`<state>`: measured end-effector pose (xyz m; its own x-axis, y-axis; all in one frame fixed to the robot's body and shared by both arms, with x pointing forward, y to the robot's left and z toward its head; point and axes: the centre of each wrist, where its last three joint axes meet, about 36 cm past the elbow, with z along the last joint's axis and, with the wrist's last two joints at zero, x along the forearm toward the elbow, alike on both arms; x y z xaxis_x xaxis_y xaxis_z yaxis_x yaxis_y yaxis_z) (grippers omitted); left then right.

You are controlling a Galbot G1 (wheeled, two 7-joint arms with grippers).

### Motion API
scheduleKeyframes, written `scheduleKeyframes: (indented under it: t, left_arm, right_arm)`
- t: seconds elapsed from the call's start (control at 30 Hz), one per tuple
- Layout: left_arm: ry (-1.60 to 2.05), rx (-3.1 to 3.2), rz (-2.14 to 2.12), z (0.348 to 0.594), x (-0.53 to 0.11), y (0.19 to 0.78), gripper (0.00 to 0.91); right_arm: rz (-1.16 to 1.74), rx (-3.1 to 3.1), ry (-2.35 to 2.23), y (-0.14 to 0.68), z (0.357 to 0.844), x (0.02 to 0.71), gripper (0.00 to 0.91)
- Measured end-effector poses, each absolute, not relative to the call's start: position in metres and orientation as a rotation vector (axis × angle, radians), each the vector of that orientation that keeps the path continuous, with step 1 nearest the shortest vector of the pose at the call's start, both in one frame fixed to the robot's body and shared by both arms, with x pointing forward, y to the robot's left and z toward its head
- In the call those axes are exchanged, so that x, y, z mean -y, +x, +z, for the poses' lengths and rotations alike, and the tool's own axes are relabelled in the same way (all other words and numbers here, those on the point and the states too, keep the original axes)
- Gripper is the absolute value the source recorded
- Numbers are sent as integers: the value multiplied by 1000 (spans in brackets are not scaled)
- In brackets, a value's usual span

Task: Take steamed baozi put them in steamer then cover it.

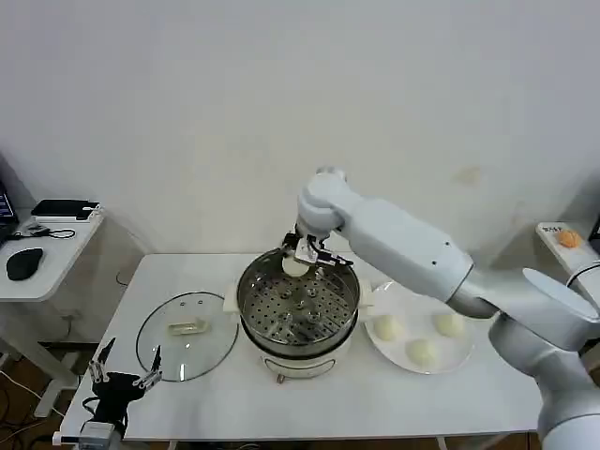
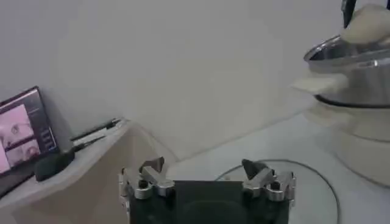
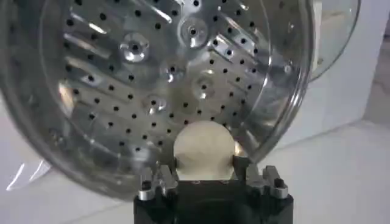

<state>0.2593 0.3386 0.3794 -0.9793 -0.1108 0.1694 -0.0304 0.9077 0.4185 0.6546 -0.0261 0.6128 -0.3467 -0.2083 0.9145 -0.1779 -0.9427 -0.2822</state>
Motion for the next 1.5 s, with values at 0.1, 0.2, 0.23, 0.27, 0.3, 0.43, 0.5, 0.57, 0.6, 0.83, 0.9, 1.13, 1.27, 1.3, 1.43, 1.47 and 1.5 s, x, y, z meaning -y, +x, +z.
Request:
scheduleKeyframes:
  t: [0.1,0.2,0.23,0.27,0.3,0.43,0.5,0.57,0.6,0.83,0.9,1.13,1.27,1.3,1.43,1.47,1.5]
  left_arm:
    - [109,2877,-627,378,-339,259,907]
    - [111,2874,-625,377,-339,258,907]
    - [112,2873,-625,376,-340,258,907]
    - [112,2871,-624,375,-340,258,907]
    - [113,2871,-624,375,-340,258,907]
    - [116,2871,-620,374,-339,258,907]
    - [118,2872,-616,374,-339,258,907]
    - [118,2871,-615,374,-339,258,907]
    - [118,2870,-615,373,-339,258,907]
    - [117,2869,-615,373,-339,258,907]
    - [117,2869,-615,372,-339,258,907]
    - [113,2870,-609,371,-337,259,907]
    - [116,2872,-608,371,-338,260,907]
    - [115,2872,-608,371,-338,260,907]
    - [103,2874,-609,373,-337,259,907]
    - [100,2875,-609,374,-336,259,907]
    - [98,2876,-608,374,-336,259,907]
  right_arm:
    - [-2501,-545,-1796,658,606,25,635]
    - [-2498,-557,-1813,661,597,25,635]
    - [-2495,-560,-1818,662,595,25,635]
    - [-2492,-564,-1822,663,592,25,635]
    - [-2490,-568,-1826,664,590,24,645]
    - [-2485,-581,-1838,667,580,24,645]
    - [-2486,-588,-1839,668,578,24,645]
    - [-2486,-593,-1841,669,577,24,645]
    - [-2486,-596,-1841,670,576,25,645]
    - [-2494,-617,-1843,672,577,29,907]
    - [-2497,-626,-1840,672,581,31,907]
    - [-2482,-678,-1823,665,600,39,907]
    - [-2468,-760,-1797,659,621,54,907]
    - [-2464,-786,-1789,658,627,58,907]
    - [-2444,-927,-1771,653,650,81,907]
    - [-2432,-969,-1771,651,654,87,907]
    - [-2420,-1016,-1774,650,658,93,907]
